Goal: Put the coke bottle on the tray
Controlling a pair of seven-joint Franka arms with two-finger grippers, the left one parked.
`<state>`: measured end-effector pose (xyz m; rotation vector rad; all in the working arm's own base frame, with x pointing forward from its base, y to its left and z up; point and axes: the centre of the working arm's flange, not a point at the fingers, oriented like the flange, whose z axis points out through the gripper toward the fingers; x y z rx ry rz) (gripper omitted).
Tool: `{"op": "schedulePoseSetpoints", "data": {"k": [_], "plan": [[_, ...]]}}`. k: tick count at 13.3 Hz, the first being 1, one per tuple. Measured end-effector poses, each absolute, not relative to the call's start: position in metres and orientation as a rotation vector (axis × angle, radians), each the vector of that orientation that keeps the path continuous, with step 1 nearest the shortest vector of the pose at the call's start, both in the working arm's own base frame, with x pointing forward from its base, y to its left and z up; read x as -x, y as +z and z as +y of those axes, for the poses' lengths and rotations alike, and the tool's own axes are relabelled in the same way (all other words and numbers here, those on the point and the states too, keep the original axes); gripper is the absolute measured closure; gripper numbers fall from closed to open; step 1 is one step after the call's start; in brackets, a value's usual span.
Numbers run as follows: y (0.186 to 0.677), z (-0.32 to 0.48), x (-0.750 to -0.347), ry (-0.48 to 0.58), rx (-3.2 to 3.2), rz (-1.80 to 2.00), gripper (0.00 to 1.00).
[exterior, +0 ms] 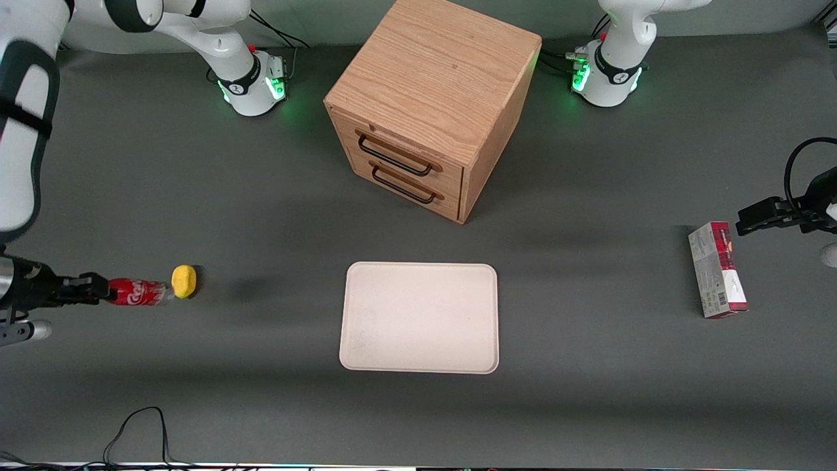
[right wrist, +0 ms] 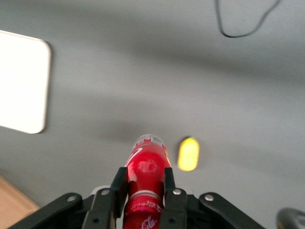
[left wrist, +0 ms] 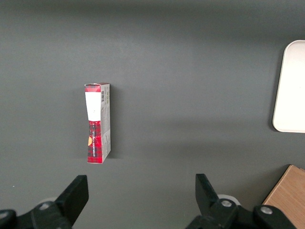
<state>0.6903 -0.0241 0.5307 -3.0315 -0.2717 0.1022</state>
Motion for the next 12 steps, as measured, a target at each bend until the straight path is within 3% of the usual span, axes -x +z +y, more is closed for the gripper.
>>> {"op": "schedulePoseSetpoints", "data": {"k": [3,6,9,12], "plan": [[0.568,0.071,-0.679,0.074,3.037,-0.275,0.66],[0.569,0.165,-0.671,0.027,3.037,-0.181,0.66],[0.520,0.263,-0.676,-0.083,3.091,-0.162,0.66],[0.424,0.303,-0.703,-0.141,3.060,-0.167,0.66]]}}
